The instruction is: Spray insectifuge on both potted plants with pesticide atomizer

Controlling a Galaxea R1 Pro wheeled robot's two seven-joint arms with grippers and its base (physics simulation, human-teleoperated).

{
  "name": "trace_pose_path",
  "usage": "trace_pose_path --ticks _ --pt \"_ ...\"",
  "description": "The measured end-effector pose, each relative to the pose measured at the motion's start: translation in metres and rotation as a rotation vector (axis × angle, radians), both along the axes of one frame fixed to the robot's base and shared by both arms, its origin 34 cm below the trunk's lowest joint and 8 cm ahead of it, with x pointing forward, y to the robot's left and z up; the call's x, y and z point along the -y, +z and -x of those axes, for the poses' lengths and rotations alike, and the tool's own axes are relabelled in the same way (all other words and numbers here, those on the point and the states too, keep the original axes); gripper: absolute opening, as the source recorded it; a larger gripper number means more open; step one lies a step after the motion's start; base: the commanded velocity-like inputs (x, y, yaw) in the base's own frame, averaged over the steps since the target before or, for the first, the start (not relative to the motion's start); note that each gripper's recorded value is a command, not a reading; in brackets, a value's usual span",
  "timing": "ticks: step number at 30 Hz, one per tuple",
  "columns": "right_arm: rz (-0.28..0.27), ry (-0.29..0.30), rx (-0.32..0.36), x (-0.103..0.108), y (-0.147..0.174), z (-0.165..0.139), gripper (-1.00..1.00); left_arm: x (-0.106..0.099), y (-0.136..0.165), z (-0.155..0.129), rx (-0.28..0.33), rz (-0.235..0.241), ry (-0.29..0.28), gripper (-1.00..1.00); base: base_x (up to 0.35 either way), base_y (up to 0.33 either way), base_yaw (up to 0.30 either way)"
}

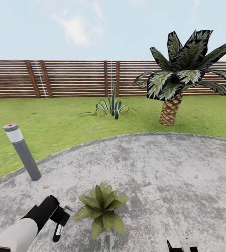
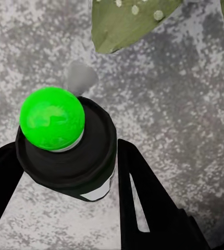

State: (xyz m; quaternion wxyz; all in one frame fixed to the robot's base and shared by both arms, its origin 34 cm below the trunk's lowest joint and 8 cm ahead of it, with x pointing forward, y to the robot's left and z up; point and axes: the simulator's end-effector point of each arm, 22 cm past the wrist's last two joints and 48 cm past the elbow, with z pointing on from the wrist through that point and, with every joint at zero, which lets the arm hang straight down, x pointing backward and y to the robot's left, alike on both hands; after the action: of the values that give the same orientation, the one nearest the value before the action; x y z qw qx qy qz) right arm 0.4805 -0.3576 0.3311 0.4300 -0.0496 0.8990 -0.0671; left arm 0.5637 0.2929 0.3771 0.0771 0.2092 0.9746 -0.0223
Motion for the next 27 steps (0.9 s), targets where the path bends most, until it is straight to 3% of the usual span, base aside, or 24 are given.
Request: trace_pose_path --ticks 7,17,27 --pt "0.0 -0.001 0.0 0.0 -0.0001 0.0 1.0 -0.01 -0.0008 -0.0032 0.016 -0.044 0.009 -1.0 -0.044 -0.265 0.124" --pt "0.0 0.002 -0.001 -0.0004 -0.0001 -0.0001 1.0 -0.0097 -0.0005 -0.0039 0.019 -0.046 0.011 -1.0 0.009 -0.077 0.27" --pt "0.001 0.002 0.0 -0.0003 0.0 0.0 1.0 -0.0092 -0.0005 -0.004 0.02 -0.046 0.01 -1.0 0.109 -0.252 0.02"
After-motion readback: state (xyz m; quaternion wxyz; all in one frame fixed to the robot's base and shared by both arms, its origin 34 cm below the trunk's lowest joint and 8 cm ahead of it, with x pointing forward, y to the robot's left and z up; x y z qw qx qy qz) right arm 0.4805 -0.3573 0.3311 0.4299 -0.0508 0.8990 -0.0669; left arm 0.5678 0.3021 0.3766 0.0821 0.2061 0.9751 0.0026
